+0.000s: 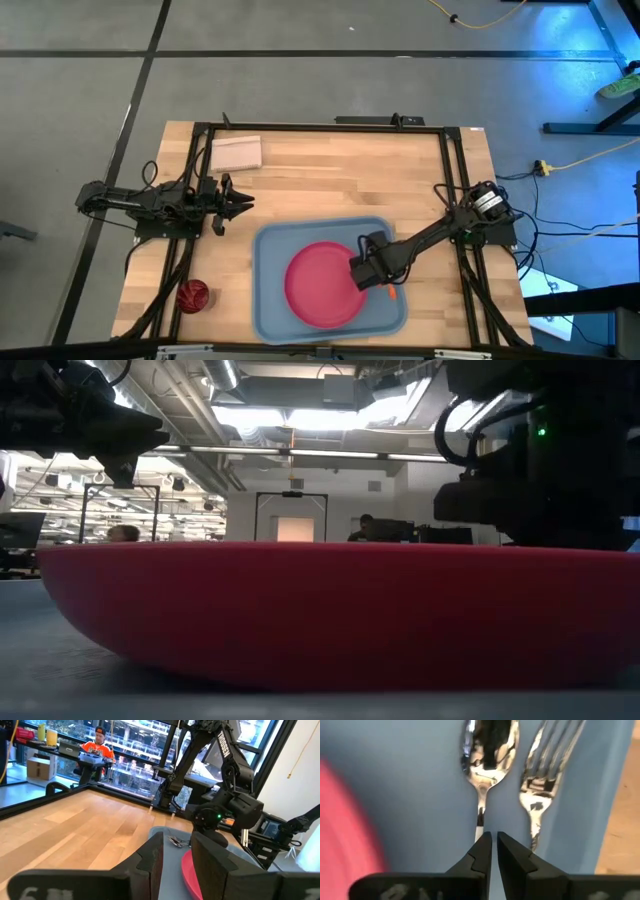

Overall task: Pick and place plate/cup/fork/spoon on tray
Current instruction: Adjust the orange spoon on the blue tray, then adjust the blue tray

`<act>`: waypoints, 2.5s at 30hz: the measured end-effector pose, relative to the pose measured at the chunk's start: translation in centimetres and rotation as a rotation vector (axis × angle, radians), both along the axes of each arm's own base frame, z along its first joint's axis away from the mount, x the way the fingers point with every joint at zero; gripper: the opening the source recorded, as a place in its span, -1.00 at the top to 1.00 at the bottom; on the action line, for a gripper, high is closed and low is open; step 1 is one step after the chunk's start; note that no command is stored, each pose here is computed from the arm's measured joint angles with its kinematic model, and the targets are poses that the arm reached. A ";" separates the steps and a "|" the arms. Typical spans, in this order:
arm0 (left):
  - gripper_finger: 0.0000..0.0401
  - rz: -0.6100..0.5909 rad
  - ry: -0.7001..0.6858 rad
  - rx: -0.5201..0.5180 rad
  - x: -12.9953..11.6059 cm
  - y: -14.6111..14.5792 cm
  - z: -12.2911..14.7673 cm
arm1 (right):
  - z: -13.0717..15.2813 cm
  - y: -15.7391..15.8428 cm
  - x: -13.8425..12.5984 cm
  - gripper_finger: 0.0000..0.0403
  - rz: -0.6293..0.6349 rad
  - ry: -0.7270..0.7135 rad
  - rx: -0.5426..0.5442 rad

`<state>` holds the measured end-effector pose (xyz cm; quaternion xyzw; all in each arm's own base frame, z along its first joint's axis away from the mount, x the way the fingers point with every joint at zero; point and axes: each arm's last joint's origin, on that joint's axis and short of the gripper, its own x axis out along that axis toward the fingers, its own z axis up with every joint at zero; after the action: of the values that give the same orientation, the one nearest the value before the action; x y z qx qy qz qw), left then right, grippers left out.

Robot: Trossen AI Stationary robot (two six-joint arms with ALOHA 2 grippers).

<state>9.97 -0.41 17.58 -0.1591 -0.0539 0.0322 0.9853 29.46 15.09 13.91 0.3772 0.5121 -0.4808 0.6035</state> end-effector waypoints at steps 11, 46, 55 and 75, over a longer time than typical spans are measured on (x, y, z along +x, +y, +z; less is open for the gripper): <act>0.53 0.000 0.000 0.000 0.0 0.0 0.0 | 0.5 -0.1 -0.2 0.83 0.012 0.043 -0.022; 0.53 -0.006 -0.003 -0.055 0.0 0.0 0.0 | 11.4 -2.6 -0.7 0.83 0.653 0.133 -0.670; 0.53 -0.069 -0.003 -0.143 0.0 -0.2 -0.1 | 11.5 -4.9 -2.4 0.83 0.677 0.293 -0.745; 0.53 0.095 0.071 -0.124 0.0 0.3 -0.8 | 3.0 -13.5 -7.5 0.83 0.121 -0.108 -0.356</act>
<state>9.97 -0.12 16.74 -0.2159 -0.0241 0.0876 0.9722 21.94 1.57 16.96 0.2582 0.4079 -0.5055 0.7151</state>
